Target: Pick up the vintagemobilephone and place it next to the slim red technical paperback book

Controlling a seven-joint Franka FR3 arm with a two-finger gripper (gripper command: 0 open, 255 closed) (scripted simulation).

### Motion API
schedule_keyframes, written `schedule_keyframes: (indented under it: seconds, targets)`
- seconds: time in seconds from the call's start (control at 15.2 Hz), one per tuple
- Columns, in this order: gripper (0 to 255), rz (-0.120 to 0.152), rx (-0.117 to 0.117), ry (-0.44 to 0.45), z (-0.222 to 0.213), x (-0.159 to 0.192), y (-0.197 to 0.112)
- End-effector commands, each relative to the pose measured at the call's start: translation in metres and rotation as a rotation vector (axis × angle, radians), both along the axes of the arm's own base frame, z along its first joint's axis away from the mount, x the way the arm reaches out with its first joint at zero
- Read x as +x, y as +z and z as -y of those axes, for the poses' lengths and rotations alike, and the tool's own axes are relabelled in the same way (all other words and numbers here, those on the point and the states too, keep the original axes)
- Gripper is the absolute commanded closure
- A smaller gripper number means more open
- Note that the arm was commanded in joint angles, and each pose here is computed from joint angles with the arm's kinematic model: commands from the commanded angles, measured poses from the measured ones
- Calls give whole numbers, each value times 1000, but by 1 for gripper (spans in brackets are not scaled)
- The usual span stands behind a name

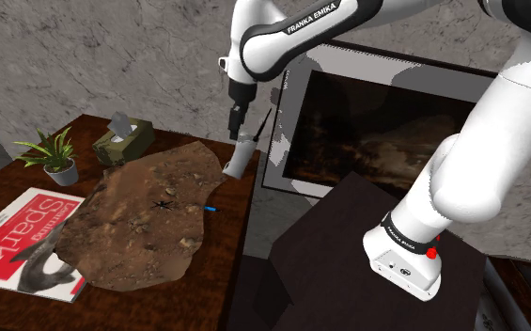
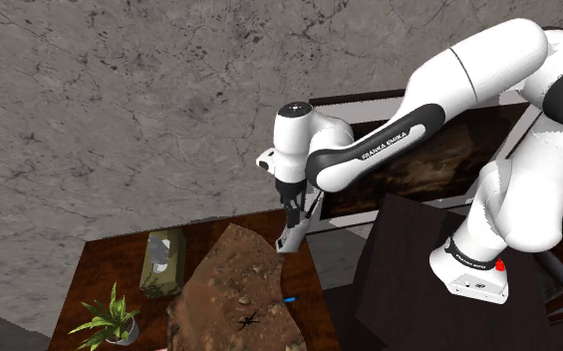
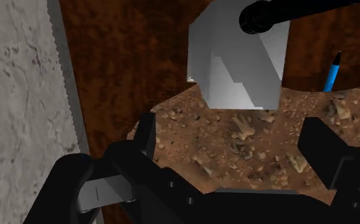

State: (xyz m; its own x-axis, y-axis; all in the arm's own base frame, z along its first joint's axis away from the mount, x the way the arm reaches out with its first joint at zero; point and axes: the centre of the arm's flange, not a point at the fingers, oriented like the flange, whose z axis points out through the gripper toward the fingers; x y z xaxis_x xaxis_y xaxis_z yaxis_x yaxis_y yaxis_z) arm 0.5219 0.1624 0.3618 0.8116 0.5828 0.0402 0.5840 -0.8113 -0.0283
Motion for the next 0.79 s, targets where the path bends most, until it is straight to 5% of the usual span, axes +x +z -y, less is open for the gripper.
schedule_keyframes:
  seconds: [0.0,0.59,0.66,0.73]
  targets:
    - [0,-6,-1,1,1,0,-13]
    - [0,-7,-1,1,0,0,-21]
    - [255,-7,-1,1,0,0,-21]
    - [255,-7,-1,1,0,0,-21]
